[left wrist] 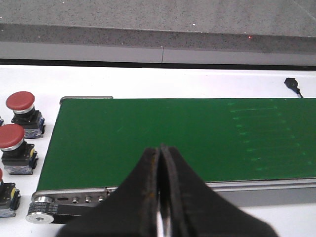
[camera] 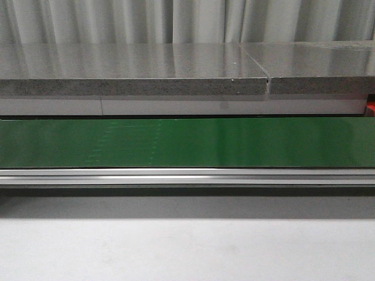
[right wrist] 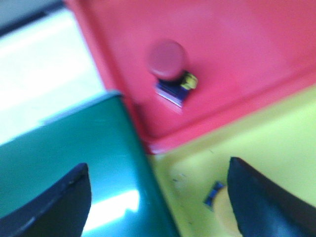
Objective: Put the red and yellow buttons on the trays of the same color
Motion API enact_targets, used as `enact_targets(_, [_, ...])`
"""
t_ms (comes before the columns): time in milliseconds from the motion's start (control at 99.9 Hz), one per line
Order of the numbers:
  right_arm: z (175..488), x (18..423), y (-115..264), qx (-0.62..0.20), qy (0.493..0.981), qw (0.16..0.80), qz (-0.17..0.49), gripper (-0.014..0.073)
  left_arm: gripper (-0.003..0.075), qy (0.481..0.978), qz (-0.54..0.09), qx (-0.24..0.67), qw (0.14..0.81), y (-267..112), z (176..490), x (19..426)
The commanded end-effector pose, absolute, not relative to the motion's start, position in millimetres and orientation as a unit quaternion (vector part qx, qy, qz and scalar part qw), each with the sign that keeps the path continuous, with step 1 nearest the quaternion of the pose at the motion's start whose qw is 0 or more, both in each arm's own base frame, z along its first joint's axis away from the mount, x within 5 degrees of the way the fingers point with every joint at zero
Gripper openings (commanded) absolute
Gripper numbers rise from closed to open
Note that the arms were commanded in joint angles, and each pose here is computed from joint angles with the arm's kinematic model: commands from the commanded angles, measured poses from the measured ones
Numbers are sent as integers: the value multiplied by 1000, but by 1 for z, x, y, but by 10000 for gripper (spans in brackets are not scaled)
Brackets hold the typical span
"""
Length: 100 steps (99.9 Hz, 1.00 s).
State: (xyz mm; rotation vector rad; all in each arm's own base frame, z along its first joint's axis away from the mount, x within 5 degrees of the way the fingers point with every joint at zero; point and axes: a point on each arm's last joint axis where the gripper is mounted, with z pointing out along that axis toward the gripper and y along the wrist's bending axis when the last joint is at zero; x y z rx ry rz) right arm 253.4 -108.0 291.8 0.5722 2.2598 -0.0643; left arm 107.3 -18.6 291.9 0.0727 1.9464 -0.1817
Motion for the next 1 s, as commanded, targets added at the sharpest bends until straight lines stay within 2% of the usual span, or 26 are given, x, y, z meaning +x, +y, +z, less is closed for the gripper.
enact_targets(0, [330, 246, -89, 176, 863, 471, -36, 572, -19, 795, -89, 29, 600, -20, 308, 110])
enact_targets(150, [355, 222, -54, 101, 843, 527, -33, 573, -19, 795, -89, 29, 600, -20, 308, 110])
enact_targets(280, [359, 196, -31, 47, 831, 554, -28, 573, -19, 795, -89, 29, 600, -20, 308, 110])
enact_targets(460, [348, 156, -10, 3, 823, 568, -13, 573, -19, 795, -89, 29, 600, -20, 308, 110])
enact_targets(691, [324, 117, -3, -8, 828, 561, -6, 561, -19, 795, -89, 29, 600, -20, 308, 110])
enact_targets(791, [320, 108, -2, -9, 823, 567, -6, 458, -19, 795, -89, 29, 600, -20, 308, 110])
enact_targets(991, [321, 101, -1, -10, 817, 577, -7, 37, -19, 795, -89, 29, 600, -20, 308, 110])
